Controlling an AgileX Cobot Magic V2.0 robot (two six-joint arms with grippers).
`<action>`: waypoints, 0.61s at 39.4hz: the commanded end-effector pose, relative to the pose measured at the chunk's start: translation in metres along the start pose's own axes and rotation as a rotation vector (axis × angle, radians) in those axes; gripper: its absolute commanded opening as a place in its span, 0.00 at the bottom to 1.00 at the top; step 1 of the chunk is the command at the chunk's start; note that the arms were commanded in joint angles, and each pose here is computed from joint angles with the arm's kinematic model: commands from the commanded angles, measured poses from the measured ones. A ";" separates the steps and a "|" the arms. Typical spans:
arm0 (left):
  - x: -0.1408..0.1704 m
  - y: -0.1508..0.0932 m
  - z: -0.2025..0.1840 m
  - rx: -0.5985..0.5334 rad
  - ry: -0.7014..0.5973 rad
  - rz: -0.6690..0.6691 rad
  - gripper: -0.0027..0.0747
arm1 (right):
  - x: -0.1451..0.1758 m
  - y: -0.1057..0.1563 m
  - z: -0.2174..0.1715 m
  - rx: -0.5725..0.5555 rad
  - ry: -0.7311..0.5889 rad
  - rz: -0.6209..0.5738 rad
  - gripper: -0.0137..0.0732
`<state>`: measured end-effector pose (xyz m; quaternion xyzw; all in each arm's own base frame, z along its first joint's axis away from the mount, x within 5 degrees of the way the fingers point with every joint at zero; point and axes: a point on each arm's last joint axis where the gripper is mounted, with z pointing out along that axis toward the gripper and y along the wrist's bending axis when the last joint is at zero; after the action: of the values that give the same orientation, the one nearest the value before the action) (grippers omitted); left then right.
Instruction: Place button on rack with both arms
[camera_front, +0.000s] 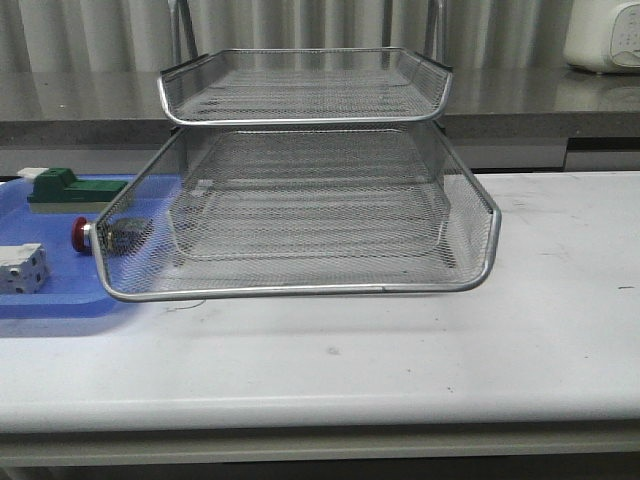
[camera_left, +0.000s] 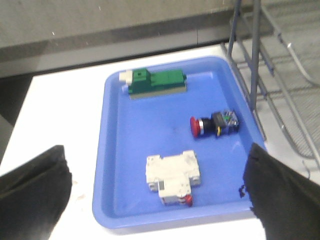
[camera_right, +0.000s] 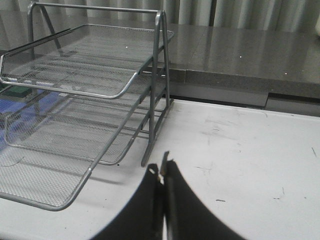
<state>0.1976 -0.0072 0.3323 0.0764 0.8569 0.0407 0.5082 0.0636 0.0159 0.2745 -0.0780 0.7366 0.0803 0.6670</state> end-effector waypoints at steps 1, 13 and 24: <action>-0.027 0.004 0.021 0.001 0.048 0.052 0.89 | -0.016 -0.001 -0.002 0.018 -0.103 0.003 0.03; -0.064 0.007 0.108 0.052 0.304 0.214 0.89 | -0.016 -0.001 -0.002 0.018 -0.103 0.003 0.03; -0.069 0.006 0.183 0.156 0.551 0.408 0.89 | -0.016 -0.001 -0.002 0.018 -0.103 0.003 0.03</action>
<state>0.3797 -0.0137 0.2899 0.2511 0.9383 0.0873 0.2213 0.0636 0.0159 0.2745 -0.0780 0.7366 0.0803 0.6670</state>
